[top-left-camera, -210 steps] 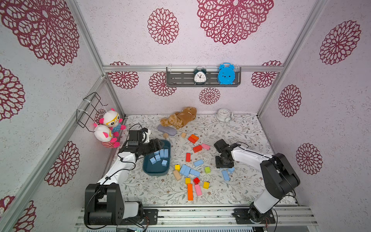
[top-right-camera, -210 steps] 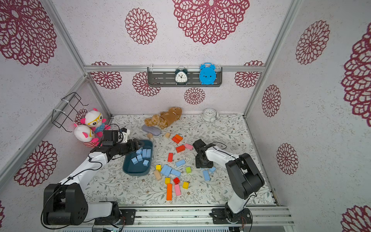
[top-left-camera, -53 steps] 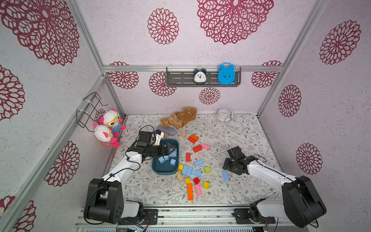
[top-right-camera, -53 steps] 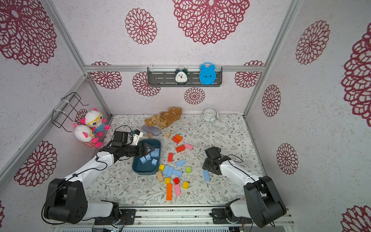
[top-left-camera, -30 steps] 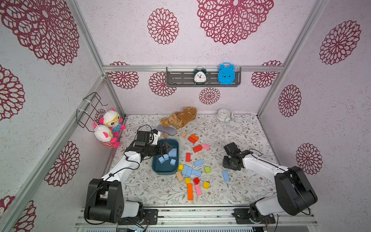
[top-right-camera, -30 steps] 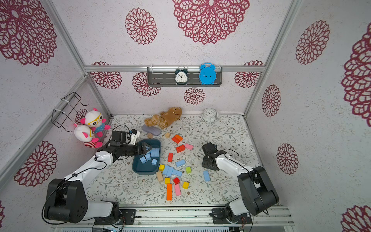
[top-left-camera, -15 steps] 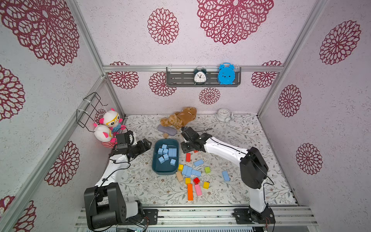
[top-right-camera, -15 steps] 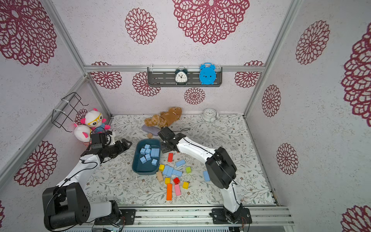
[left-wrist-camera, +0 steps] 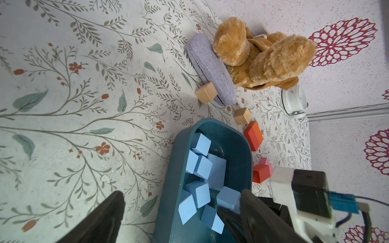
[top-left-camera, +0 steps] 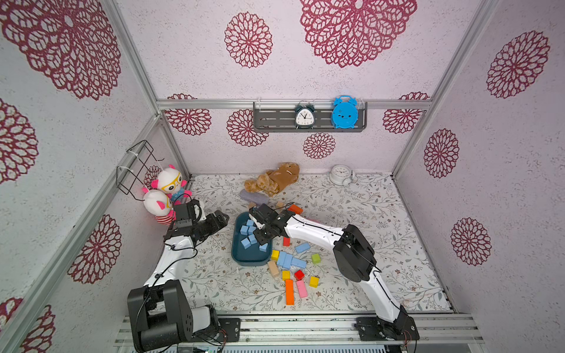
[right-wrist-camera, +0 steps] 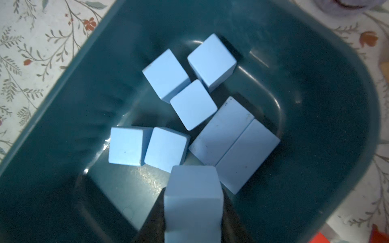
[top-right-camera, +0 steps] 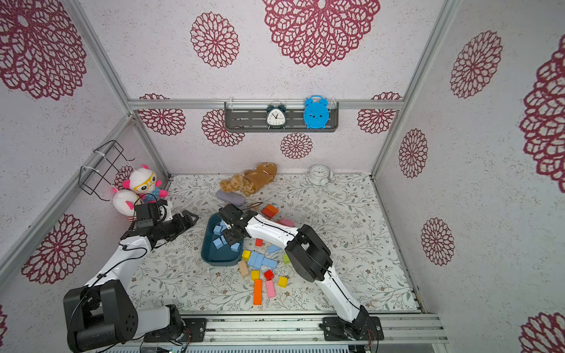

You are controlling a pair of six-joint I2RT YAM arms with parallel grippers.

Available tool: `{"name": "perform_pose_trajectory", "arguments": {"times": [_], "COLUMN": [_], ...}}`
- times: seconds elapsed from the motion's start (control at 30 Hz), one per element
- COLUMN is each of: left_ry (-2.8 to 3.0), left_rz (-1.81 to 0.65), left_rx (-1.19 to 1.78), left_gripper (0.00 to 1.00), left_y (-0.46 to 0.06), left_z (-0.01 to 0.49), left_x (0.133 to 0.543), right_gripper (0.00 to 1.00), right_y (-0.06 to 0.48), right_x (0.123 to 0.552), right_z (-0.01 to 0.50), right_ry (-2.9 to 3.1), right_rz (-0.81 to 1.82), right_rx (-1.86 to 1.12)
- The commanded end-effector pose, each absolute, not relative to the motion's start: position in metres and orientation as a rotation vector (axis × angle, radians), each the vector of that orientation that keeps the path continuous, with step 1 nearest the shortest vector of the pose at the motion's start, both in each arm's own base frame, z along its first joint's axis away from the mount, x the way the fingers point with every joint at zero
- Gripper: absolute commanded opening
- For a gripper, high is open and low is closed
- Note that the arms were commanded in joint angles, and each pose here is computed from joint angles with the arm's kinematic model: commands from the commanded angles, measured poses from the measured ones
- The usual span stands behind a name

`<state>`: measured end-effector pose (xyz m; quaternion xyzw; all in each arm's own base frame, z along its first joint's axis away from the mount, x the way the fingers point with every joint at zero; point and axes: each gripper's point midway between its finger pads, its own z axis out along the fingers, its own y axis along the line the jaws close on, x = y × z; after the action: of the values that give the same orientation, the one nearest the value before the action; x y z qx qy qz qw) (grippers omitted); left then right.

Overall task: Pick out the blue building blocks
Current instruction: Place the building block in the storage box.

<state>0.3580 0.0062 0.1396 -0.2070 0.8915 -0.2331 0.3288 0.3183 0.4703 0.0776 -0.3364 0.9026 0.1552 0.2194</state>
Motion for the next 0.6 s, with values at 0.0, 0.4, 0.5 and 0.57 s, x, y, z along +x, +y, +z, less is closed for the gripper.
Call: {"name": "perform_pose_trajectory", "arguments": {"times": [0.0,0.4,0.5,0.57], "left_ry": [2.312,2.308,2.304,2.301], "left_rz": [-0.621,-0.629,-0.637,-0.650], "left_rx": [-0.534,-0.520,-0.508,-0.485], "left_gripper": [0.90,0.89,0.89,0.88], "left_y": [0.007,0.005,0.003,0.001], "left_z": [0.142,0.142,0.144,0.147], "left_x": [0.360,0.359,0.360,0.359], "right_gripper": [0.34,0.51,0.50,0.50], "right_y": [0.483,0.479,0.476,0.473], "right_x": [0.315,0.305,0.305,0.305], "right_z": [0.101,0.113,0.122,0.128], "right_ry": [2.449,2.427,2.407,2.395], "right_rz": [0.491,0.465,0.474,0.484], "right_rx": [-0.952,-0.932,-0.912,-0.895]}}
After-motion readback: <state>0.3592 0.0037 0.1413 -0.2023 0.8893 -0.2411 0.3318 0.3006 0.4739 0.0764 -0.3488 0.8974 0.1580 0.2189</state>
